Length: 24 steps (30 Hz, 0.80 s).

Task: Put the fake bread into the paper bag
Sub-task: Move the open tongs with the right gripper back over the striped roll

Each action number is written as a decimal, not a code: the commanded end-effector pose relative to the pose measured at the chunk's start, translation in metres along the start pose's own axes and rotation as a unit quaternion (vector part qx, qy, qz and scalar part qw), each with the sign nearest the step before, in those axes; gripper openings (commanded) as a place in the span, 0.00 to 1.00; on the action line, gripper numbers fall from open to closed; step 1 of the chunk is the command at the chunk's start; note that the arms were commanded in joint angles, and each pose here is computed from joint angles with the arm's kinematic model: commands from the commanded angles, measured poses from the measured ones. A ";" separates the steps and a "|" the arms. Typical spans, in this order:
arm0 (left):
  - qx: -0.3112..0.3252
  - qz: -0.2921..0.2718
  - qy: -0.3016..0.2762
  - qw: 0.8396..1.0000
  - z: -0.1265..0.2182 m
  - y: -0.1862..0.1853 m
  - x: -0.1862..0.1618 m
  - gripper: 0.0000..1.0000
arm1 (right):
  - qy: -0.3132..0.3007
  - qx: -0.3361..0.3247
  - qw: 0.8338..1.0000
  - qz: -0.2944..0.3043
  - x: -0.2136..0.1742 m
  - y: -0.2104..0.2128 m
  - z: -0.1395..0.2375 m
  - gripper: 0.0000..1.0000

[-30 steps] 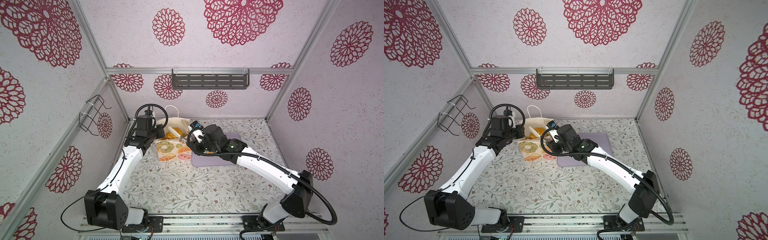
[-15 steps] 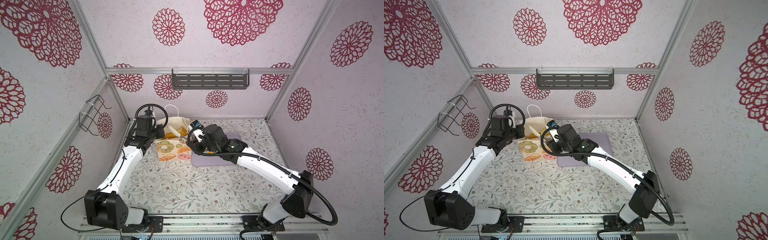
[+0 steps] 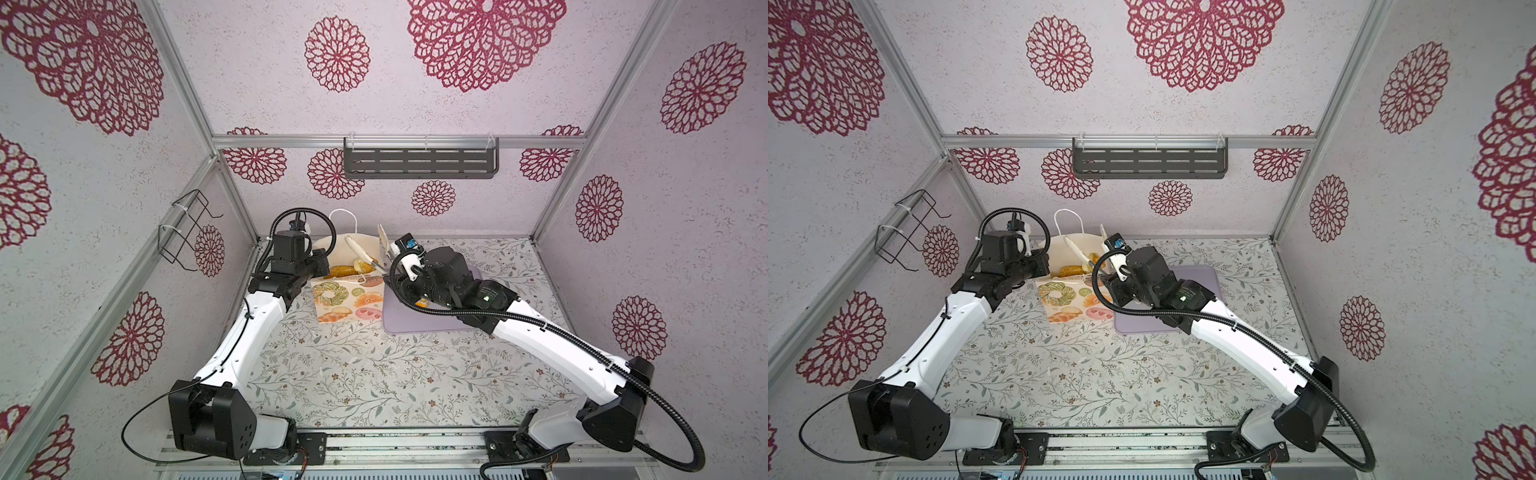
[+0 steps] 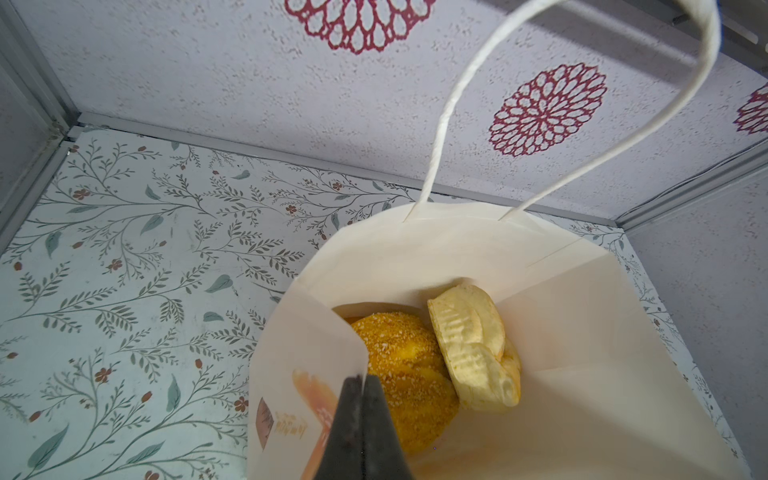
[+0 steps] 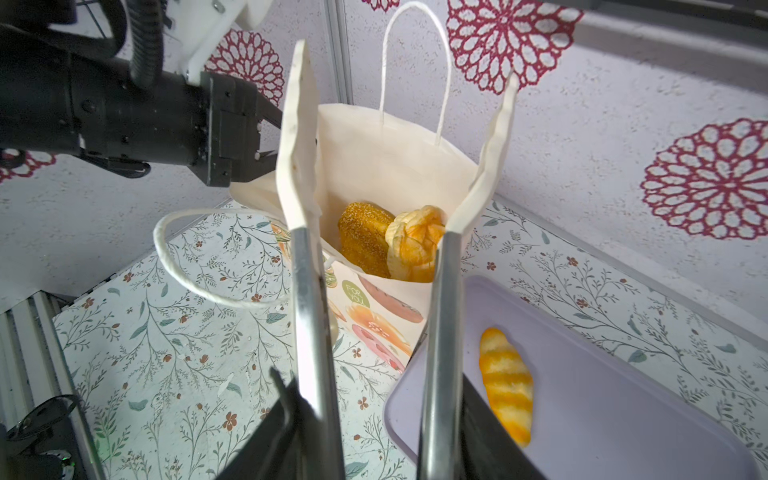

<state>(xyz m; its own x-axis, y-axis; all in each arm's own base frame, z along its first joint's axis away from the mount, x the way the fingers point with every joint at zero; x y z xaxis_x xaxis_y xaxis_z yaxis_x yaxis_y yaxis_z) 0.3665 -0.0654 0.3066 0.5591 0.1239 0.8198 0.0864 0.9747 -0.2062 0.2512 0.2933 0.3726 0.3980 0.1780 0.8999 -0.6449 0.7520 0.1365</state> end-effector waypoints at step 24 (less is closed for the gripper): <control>-0.013 -0.007 -0.012 1.000 0.005 -0.008 0.007 0.00 | -0.007 -0.126 0.992 0.008 -0.013 -0.056 0.048 0.54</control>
<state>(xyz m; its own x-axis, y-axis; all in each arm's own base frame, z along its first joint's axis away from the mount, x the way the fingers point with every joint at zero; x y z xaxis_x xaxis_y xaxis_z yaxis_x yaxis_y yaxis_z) 0.3664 -0.0654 0.3067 0.5583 0.1237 0.8203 0.0847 0.9752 -0.2047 0.2533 0.2349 0.3471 0.4438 0.2463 0.8616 -0.4932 0.8699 0.0054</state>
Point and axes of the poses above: each gripper's point midway between its finger pads, its own z axis back along the fingers, its own y axis along the line the jaws close on, x = y × z, the point moved 7 cm from there along z, back along the fingers, and after that the axes turned 6 degrees about -z, right-handed, at the moved point
